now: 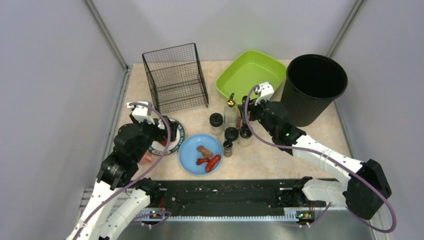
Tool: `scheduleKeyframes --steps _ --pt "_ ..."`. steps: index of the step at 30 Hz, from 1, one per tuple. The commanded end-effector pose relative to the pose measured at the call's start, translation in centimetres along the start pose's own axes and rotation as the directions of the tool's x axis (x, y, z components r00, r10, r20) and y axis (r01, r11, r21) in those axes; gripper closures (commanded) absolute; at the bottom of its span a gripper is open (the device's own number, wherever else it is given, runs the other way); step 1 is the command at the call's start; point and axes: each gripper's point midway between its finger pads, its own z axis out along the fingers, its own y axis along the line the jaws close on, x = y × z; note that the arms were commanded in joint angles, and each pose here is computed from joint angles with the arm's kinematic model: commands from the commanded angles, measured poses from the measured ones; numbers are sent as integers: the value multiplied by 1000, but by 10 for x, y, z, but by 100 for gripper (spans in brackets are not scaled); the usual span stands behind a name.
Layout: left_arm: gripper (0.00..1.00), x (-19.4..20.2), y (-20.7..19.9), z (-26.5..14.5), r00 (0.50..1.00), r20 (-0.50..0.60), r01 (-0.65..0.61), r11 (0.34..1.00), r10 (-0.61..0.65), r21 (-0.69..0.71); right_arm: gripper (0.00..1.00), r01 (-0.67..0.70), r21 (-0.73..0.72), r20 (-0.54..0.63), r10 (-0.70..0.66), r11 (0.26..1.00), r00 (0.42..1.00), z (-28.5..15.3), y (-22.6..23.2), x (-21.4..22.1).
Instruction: Clear the kitchen counter
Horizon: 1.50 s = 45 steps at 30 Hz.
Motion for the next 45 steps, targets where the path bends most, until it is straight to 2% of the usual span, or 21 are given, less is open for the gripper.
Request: scheduleKeyframes --steps 1,17,19,23,25,33,45 --pt "3 -8 -2 0 999 37 -6 1000 5 13 36 -34 -33 79 36 999 996 7 10 -13" --pt "3 -7 -3 0 999 36 -9 1000 8 21 58 -16 -13 63 16 1000 998 16 7 2" --pt "3 -8 -3 0 999 37 -10 1000 9 19 66 -11 -10 66 12 1000 998 16 6 1" --pt "3 -8 -3 0 999 38 -9 1000 8 19 92 -6 7 95 6 1000 995 14 2 -3" --pt "3 -7 -3 0 999 34 -10 1000 10 17 100 -1 20 103 -1 1000 995 13 0 -5" --pt "3 -8 -3 0 999 41 -10 1000 9 22 100 -7 49 161 -1 999 987 1 -8 -19" --pt "3 -8 -5 0 999 40 -13 999 12 32 100 5 90 271 -29 996 962 -35 -20 -72"
